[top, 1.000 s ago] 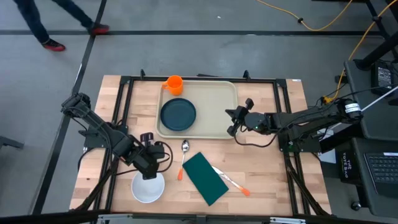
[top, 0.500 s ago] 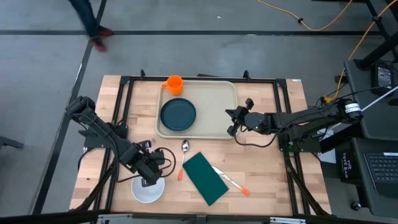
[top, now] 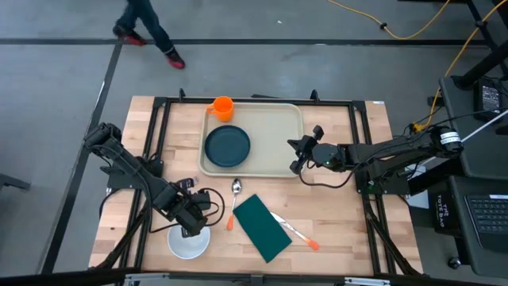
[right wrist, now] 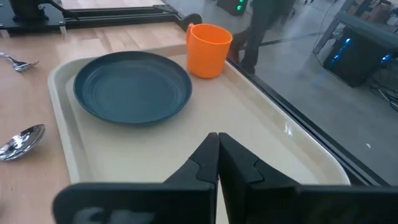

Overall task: Set up tray
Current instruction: Put the white bowl on top of the green plate on the brown serving tray

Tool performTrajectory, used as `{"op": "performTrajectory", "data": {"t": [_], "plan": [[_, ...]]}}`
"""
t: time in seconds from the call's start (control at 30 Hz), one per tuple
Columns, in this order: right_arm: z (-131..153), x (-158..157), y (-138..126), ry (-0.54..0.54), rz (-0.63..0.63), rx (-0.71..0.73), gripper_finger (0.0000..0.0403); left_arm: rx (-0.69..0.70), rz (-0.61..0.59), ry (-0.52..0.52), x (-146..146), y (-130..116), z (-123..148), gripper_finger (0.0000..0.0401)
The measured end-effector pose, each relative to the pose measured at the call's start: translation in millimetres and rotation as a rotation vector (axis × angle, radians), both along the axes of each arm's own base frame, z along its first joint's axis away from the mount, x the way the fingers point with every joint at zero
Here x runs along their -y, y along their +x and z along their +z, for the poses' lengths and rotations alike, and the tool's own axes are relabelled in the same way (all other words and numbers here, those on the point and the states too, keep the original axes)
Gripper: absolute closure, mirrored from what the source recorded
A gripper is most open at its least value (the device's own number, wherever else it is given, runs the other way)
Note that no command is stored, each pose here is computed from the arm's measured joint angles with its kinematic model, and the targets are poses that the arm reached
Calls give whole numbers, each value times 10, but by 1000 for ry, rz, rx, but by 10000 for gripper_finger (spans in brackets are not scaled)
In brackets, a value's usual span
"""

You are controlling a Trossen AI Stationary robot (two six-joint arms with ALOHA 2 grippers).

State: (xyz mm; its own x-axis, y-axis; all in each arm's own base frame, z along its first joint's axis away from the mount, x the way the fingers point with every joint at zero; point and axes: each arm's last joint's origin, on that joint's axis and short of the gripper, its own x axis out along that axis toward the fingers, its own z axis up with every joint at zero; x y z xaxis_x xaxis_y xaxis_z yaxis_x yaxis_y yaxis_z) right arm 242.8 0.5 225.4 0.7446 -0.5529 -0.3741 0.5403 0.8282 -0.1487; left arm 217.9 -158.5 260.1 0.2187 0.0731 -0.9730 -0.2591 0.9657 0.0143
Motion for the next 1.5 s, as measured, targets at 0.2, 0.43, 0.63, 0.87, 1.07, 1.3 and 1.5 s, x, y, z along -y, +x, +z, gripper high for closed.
{"op": "performTrajectory", "data": {"t": [0.2, 0.43, 0.63, 0.87, 1.07, 1.3, 1.5], "plan": [[-3, -7, 3, 13, 24, -2, 391, 0, -8, -1, 32, -24, 0, 290], [-13, -7, -2, 12, 25, -15, 391, -22, -60, -33, 145, -110, -2, 265], [-14, -7, -3, 12, 24, -17, 391, -42, 38, -21, 142, -173, -124, 270], [-14, -7, -3, 12, 24, -17, 391, -104, 23, -22, 136, -245, -257, 279], [-14, -7, -3, 12, 24, -17, 391, -99, 8, -26, 150, -250, -272, 287], [-14, -7, -3, 12, 24, -16, 391, -80, 10, -4, 142, -243, -271, 286], [-14, -7, -3, 12, 24, -16, 391, -84, 10, -1, 136, -248, -290, 289]]}}
